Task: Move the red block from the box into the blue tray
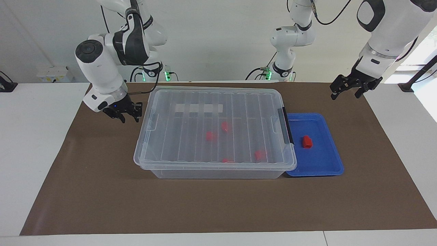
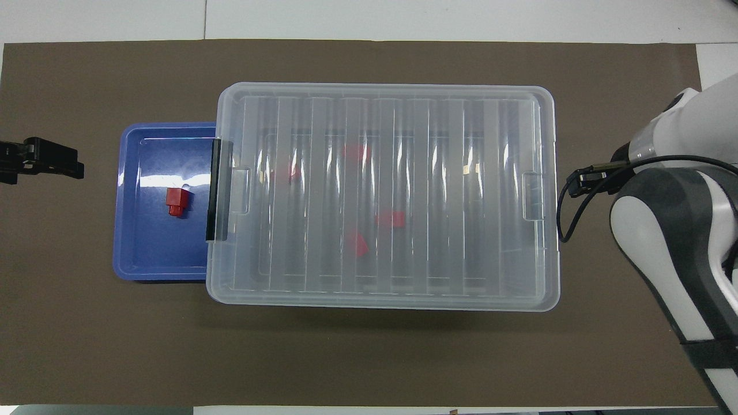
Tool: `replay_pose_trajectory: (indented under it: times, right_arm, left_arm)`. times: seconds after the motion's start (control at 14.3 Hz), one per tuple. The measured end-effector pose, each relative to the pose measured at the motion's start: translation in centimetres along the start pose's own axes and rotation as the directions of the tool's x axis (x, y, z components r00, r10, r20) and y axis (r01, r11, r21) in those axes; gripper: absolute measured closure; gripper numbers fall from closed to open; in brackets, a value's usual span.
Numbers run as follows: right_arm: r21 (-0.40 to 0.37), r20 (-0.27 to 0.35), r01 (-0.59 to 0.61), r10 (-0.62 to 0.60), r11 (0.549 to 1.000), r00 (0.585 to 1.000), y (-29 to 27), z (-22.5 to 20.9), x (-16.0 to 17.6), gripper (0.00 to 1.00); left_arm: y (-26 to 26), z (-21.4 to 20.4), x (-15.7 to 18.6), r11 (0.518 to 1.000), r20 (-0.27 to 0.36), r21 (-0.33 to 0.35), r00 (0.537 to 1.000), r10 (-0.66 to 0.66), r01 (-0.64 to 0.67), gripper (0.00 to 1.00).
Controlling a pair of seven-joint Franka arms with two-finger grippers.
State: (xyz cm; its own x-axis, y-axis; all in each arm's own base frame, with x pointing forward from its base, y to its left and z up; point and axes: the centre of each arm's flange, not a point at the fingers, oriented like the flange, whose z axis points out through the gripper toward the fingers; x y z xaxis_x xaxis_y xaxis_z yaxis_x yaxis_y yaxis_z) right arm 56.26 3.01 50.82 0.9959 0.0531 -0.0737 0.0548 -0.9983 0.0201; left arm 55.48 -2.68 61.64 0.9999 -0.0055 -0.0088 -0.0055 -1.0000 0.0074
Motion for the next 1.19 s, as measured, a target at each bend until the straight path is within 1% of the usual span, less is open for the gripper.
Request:
replay_pose_trajectory:
  times: [0.07, 0.14, 0.21, 0.42, 0.56, 1.19]
  right_arm:
    - [0.000, 0.001, -0.007, 0.007, 1.000, 1.000, 0.4, -2.0, -0.1, 0.19]
    - [-0.001, -0.002, -0.020, 0.020, 1.000, 1.000, 1.1, -4.0, -0.3, 0.06]
    - [0.000, -0.002, -0.038, 0.038, 0.999, 0.999, 2.2, -6.0, -0.6, 0.00]
    - [0.001, 0.013, -0.069, 0.069, 0.998, 0.998, 4.4, -10.2, -1.9, 0.00]
    - [0.002, 0.016, -0.068, 0.068, 0.998, 0.998, 5.3, -11.6, -2.5, 0.00]
    - [0.002, 0.015, -0.061, 0.061, 0.998, 0.998, 5.1, -11.6, -2.5, 0.00]
  left_arm:
    - [0.0, 0.0, 0.0, 1.000, 0.000, 0.000, 1.000, 0.000, 0.000, 0.00]
    - [0.0, 0.0, 0.0, 1.000, 0.000, 0.000, 1.000, 0.000, 0.000, 0.00]
    - [0.0, 0.0, 0.0, 1.000, 0.000, 0.000, 1.000, 0.000, 0.000, 0.00]
    - [0.0, 0.0, 0.0, 1.000, 0.000, 0.000, 1.000, 0.000, 0.000, 0.00]
    - [0.0, 0.0, 0.0, 1.000, 0.000, 0.000, 1.000, 0.000, 0.000, 0.00]
    - [0.0, 0.0, 0.0, 1.000, 0.000, 0.000, 1.000, 0.000, 0.000, 0.00]
